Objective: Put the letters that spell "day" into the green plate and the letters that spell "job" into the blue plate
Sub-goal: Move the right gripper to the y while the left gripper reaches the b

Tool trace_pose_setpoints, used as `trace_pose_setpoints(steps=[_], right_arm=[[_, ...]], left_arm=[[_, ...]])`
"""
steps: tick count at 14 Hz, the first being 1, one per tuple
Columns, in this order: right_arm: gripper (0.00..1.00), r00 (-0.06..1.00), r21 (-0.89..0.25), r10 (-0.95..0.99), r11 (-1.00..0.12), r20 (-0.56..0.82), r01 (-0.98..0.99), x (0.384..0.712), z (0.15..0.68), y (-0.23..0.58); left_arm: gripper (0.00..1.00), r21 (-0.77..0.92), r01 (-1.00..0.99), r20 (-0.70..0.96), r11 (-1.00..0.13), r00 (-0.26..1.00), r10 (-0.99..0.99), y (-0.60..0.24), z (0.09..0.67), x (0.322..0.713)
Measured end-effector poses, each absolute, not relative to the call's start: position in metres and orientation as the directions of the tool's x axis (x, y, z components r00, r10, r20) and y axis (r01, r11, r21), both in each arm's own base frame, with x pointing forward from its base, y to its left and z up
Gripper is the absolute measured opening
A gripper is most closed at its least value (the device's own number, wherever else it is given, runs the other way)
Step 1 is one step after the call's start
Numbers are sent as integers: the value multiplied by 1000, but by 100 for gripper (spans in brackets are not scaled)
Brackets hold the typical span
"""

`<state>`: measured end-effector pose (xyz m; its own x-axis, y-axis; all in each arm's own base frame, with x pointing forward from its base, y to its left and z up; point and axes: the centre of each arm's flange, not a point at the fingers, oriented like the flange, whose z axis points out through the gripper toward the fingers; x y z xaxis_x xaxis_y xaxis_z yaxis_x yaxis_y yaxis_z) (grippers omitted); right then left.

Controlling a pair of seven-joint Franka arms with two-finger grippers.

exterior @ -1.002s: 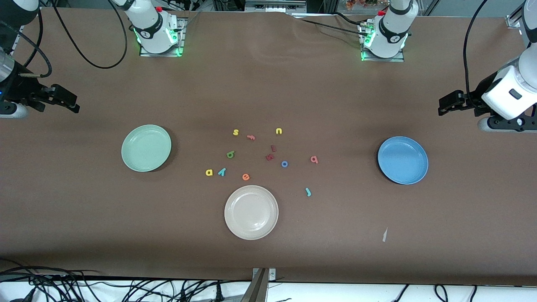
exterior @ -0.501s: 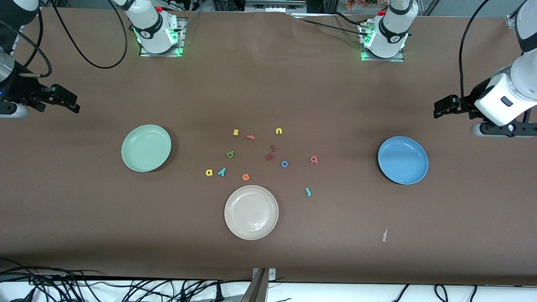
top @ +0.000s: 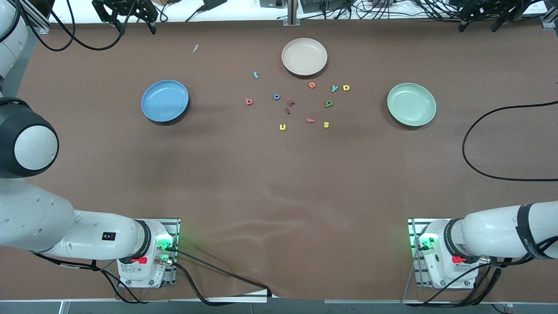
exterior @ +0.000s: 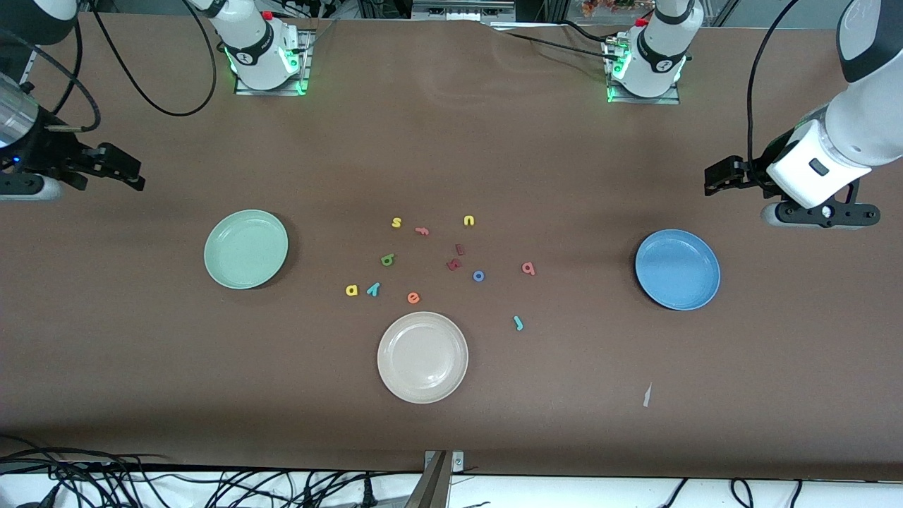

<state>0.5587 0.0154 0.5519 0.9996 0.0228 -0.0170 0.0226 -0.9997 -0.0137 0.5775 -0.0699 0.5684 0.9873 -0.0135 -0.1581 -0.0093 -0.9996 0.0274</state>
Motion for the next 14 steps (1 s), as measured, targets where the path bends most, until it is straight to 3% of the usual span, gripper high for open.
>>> trace_pose_setpoints(steps=[8, 14], right_arm=[[100, 992, 4, -94, -996, -87, -94, 611, 395, 133], [100, 934, -2, -358, -934, -1, -358, 603, 291, 267]], left_arm=[[100, 18, 61, -162, -998, 985, 58, -133, 529, 591], [100, 12, 162, -111, -987, 981, 160, -237, 431, 588]])
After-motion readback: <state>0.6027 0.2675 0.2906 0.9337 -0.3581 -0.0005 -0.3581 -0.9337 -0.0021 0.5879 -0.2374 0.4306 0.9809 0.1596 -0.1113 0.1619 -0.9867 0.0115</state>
